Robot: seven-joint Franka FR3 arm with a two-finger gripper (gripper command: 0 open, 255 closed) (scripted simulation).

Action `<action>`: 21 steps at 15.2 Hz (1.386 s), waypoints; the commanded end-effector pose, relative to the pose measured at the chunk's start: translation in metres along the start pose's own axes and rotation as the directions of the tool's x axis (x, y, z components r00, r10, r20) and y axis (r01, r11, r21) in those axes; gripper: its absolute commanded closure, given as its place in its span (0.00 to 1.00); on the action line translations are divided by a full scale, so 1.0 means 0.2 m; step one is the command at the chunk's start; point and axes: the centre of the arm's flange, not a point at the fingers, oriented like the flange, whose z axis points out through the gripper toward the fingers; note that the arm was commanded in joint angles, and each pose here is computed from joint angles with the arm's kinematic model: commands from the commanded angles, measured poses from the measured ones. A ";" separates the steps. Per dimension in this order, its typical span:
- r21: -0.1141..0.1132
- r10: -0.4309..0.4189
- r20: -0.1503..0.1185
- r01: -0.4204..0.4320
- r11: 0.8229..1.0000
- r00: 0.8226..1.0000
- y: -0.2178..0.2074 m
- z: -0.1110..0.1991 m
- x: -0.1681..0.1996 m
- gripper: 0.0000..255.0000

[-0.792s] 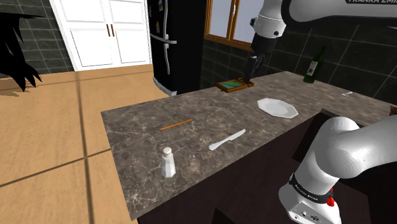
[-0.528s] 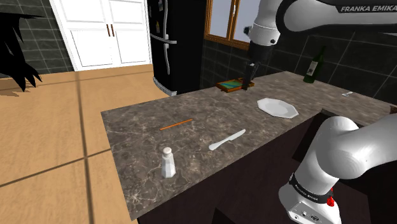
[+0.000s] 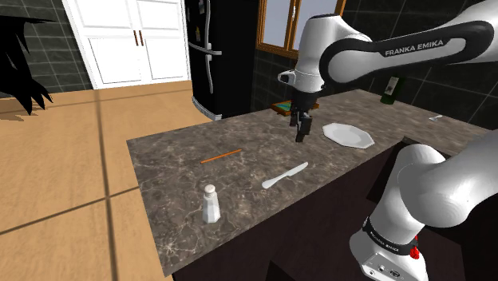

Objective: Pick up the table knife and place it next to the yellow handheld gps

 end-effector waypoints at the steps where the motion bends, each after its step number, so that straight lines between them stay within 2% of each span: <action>1: 0.021 -0.146 0.012 0.145 0.989 0.989 -0.03 0.13 0.03 0.00; 2: 0.032 -0.214 0.017 0.213 0.977 0.977 -0.04 0.19 0.05 0.00; 4: 0.054 -0.346 0.026 0.345 0.937 0.938 -0.08 0.31 0.07 0.00; 5: 0.066 -0.410 0.029 0.408 0.911 0.911 -0.10 0.37 0.08 0.00; 7: 0.090 -0.532 0.033 0.528 0.845 0.846 -0.15 0.49 0.10 0.00; 8: 0.099 -0.574 0.033 0.568 0.817 0.818 -0.16 0.54 0.10 0.00; 15: 0.099 -0.574 0.033 0.568 0.817 0.818 -0.17 0.72 0.09 0.00; 21: 0.099 -0.574 0.033 0.568 0.817 0.818 -0.18 0.74 0.09 0.00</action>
